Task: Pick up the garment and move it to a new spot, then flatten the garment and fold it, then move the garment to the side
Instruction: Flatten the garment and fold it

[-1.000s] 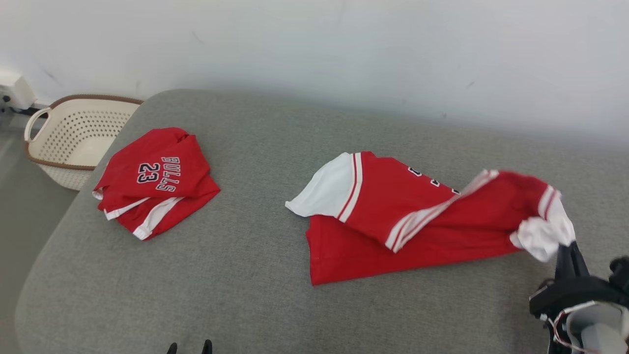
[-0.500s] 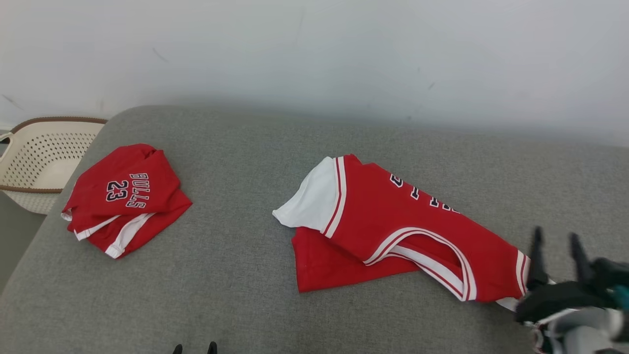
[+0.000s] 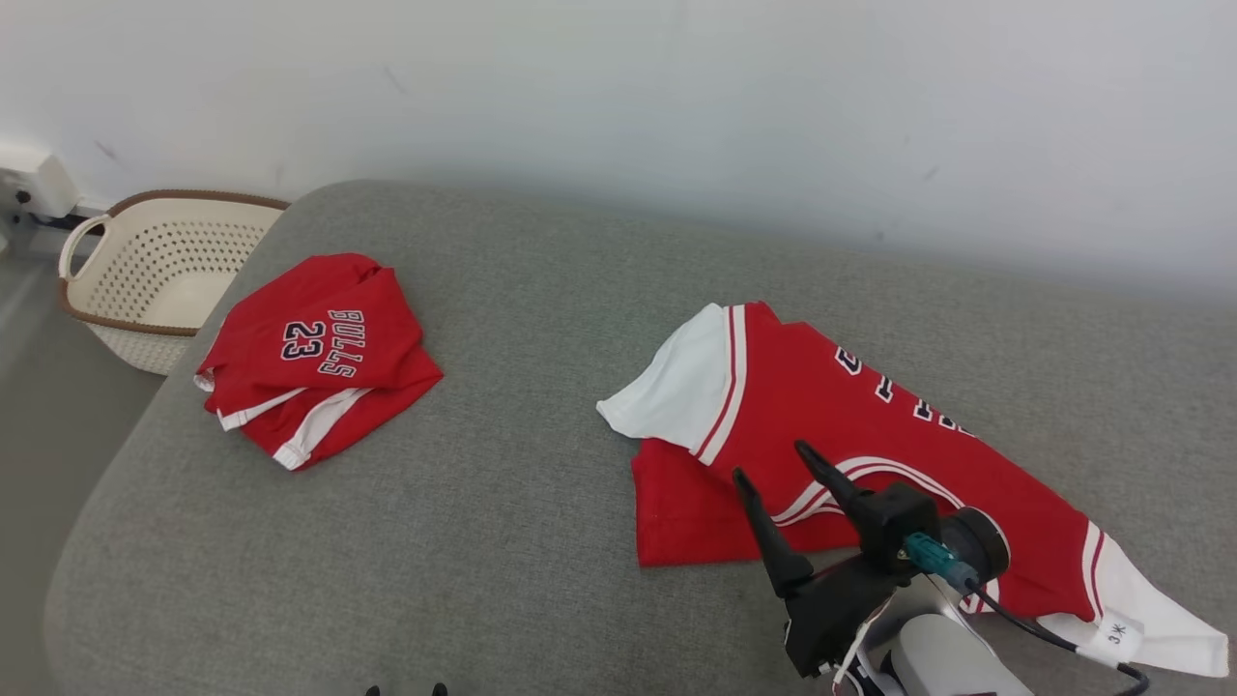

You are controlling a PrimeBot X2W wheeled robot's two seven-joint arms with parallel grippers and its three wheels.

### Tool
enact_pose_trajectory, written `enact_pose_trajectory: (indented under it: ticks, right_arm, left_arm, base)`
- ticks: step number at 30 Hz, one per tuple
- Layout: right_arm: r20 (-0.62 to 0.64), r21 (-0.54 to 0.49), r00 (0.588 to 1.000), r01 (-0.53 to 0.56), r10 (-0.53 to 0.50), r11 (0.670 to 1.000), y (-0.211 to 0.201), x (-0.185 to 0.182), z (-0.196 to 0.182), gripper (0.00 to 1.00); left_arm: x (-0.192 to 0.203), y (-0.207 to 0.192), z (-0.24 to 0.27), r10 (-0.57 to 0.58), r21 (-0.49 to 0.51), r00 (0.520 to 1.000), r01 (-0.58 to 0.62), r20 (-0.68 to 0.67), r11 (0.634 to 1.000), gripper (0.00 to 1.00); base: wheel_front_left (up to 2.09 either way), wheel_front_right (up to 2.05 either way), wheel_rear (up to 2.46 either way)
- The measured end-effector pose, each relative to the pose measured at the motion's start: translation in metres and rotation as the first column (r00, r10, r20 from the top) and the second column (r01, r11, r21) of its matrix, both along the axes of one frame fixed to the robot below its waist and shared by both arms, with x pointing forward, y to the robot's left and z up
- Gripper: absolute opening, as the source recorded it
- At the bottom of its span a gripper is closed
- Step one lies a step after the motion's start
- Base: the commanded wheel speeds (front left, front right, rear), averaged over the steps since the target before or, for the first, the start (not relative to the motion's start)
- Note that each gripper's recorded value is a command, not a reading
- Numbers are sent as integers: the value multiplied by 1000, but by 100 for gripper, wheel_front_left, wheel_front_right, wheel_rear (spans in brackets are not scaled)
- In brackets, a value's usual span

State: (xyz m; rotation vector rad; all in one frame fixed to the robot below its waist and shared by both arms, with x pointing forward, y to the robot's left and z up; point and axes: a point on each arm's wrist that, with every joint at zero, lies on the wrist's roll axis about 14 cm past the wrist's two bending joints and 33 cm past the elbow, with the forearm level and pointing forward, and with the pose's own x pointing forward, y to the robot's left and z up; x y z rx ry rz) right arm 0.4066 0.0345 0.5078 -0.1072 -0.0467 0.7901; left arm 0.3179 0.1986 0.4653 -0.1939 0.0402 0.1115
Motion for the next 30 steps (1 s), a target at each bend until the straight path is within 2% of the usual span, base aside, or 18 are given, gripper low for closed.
enact_pose_trajectory:
  ticks: [5,16,25,26,27,28,29,30]
  right_arm:
    - [-31,-93,996,-83,81,992,17,-4,-23,100]
    - [-13,-233,997,-81,80,969,14,29,-47,100]
    - [-2,-311,994,-103,108,945,20,48,-64,100]
    - [-4,-315,994,-104,108,943,20,49,-66,85]
    - [-7,-316,994,-104,108,943,21,49,-68,47]
    - [-9,-313,994,-104,106,944,22,50,-68,31]
    - [-6,-311,994,-104,107,945,23,51,-67,0]
    - [-2,-302,994,-101,105,948,25,53,-65,0]
  left_arm:
    - [-9,12,-2,50,-11,999,-51,-8,999,100]
    - [-16,25,-14,112,-19,992,-113,-54,993,100]
    - [-5,24,-16,115,-32,991,-117,-70,993,100]
    - [-4,24,-16,116,-31,991,-118,-70,993,100]
    - [-4,24,-16,117,-30,991,-120,-71,992,100]
    - [-4,24,-16,119,-29,990,-121,-73,992,100]
    - [-4,25,-16,120,-28,990,-122,-74,992,100]
    - [-4,25,-17,121,-28,990,-123,-74,992,100]
  base:
    - [0,0,0]
    - [0,0,0]
    - [0,0,0]
    - [0,0,0]
    - [0,0,0]
    - [0,0,0]
    - [0,0,0]
    - [0,0,0]
